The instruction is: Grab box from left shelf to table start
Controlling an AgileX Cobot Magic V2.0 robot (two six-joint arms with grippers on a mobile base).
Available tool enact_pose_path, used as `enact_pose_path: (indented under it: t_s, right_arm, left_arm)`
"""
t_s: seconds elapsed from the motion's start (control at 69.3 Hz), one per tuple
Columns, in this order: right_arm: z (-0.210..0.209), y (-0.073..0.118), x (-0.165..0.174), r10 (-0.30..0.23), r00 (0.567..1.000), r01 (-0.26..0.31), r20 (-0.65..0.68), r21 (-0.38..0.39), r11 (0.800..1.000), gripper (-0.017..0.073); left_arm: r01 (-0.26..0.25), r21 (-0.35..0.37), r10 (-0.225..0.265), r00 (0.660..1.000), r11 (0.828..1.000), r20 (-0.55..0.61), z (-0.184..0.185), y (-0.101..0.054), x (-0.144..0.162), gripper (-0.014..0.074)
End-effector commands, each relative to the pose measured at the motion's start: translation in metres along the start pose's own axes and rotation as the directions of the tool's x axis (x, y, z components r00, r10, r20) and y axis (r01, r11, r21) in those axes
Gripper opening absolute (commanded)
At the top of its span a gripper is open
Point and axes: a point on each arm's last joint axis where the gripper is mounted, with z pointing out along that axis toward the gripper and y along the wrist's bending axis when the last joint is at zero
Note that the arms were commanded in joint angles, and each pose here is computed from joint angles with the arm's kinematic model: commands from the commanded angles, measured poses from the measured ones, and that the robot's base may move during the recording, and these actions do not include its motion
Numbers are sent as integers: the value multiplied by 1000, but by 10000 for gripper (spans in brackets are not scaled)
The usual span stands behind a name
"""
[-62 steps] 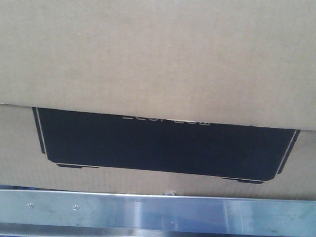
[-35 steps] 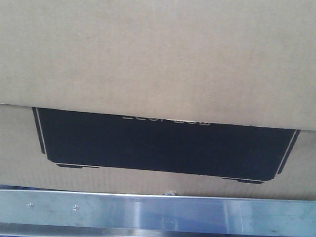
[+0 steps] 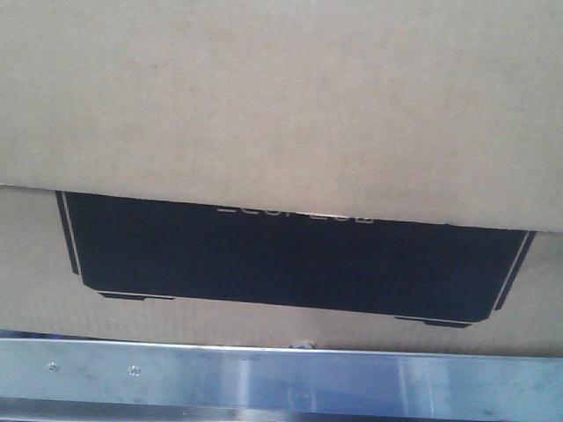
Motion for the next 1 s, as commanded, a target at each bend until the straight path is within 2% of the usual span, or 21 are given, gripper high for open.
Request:
enact_pose_path:
  t_s: [0.0, 0.087, 0.13, 0.231, 0.289, 0.433, 0.534, 0.606, 0.693, 0.881, 0.982]
  right_arm:
    - [-1, 0, -8, -15, 995, 15, 96, 1, 1000, 57]
    - [-1, 0, -8, -15, 995, 15, 96, 1, 1000, 57]
    - [-1, 0, -8, -15, 995, 15, 96, 1, 1000, 57]
    - [-1, 0, -8, -15, 995, 15, 96, 1, 1000, 57]
    - [-1, 0, -8, -15, 995, 15, 96, 1, 1000, 57]
    - [-1, 0, -8, -15, 995, 15, 100, 1, 1000, 57]
    - [-1, 0, -9, -15, 994, 15, 105, 1, 1000, 57]
    - [-1, 0, -9, -15, 994, 15, 107, 1, 1000, 57]
    - [-1, 0, -9, -15, 994, 15, 107, 1, 1000, 57]
    - [-1, 0, -9, -15, 994, 15, 107, 1, 1000, 57]
    - [-1, 0, -9, -15, 994, 15, 110, 1, 1000, 57]
  left_arm:
    - [12, 17, -14, 994, 1000, 106, 2, -5, -50, -76]
    - [-49, 16, 48, 998, 999, 48, 8, -8, -75, 20]
    - [-75, 14, 75, 997, 997, 23, 12, -9, -86, 121]
    - [-82, 12, 82, 996, 997, -30, 25, -12, -110, 356]
    - [-82, 12, 82, 994, 997, -71, 35, -13, -122, 426]
    - [-84, 12, 84, 982, 996, -170, 62, -16, -150, 376]
    - [-67, 15, 68, 960, 998, -272, 84, -19, -170, 335]
    - [-38, 21, 43, 926, 999, -374, 98, -22, -179, 328]
    - [-6, 31, 21, 870, 999, -493, 119, -26, -185, 328]
    - [13, 103, 57, 759, 995, -649, 155, -40, -188, 329]
    - [19, 118, 72, 694, 993, -716, 173, -45, -181, 329]
